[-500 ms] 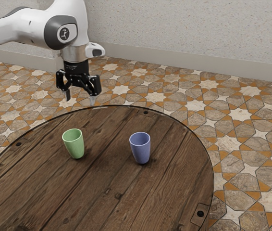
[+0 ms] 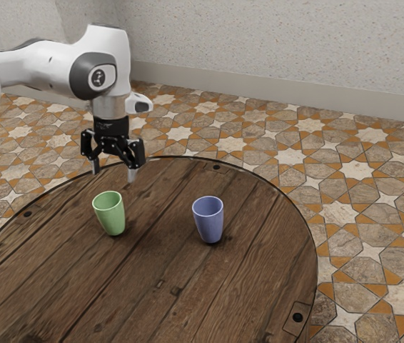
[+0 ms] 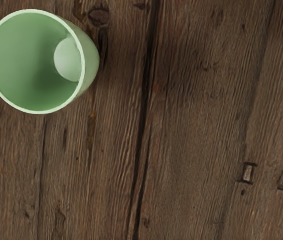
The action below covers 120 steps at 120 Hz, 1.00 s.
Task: Place the left cup onto the right cup
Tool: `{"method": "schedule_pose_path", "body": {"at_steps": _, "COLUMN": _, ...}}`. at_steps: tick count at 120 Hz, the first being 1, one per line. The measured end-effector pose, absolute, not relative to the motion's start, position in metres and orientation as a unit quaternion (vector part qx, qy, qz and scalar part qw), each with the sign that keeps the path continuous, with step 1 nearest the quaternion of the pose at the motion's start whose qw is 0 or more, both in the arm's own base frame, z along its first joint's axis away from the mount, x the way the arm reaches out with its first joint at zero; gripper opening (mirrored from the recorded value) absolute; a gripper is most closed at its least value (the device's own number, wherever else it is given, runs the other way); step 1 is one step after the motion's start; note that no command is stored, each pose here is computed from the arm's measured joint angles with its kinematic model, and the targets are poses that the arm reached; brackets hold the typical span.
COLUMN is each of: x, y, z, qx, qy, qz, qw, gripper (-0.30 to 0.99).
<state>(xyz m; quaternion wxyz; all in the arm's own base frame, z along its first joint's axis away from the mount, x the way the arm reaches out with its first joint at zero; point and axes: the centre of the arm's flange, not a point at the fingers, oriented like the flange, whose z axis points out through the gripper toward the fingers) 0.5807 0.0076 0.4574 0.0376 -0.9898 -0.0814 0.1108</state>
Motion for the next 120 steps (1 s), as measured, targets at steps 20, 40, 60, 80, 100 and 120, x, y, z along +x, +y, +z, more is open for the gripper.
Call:
{"method": "schedule_pose_path", "body": {"at_steps": 20, "x": 0.578, "y": 0.006, "z": 0.427, "qx": -0.991, "qy": -0.069, "qz": 0.106, "qw": 0.045, "gripper": 0.69}}
{"method": "schedule_pose_path", "body": {"at_steps": 40, "x": 0.575, "y": 0.005, "z": 0.396, "qx": -0.992, "qy": -0.062, "qz": 0.100, "qw": 0.044, "gripper": 0.69}}
{"method": "schedule_pose_path", "body": {"at_steps": 60, "x": 0.584, "y": 0.003, "z": 0.373, "qx": -0.994, "qy": -0.057, "qz": 0.088, "qw": 0.043, "gripper": 0.69}}
{"method": "schedule_pose_path", "body": {"at_steps": 80, "x": 0.590, "y": 0.017, "z": 0.368, "qx": -0.995, "qy": -0.062, "qz": 0.073, "qw": 0.040, "gripper": 0.69}}
{"method": "schedule_pose_path", "body": {"at_steps": 100, "x": 0.591, "y": 0.039, "z": 0.370, "qx": -0.995, "qy": -0.066, "qz": 0.064, "qw": 0.039, "gripper": 0.69}}
{"method": "schedule_pose_path", "body": {"at_steps": 120, "x": 0.592, "y": 0.046, "z": 0.370, "qx": -0.996, "qy": -0.058, "qz": 0.061, "qw": 0.038, "gripper": 0.69}}
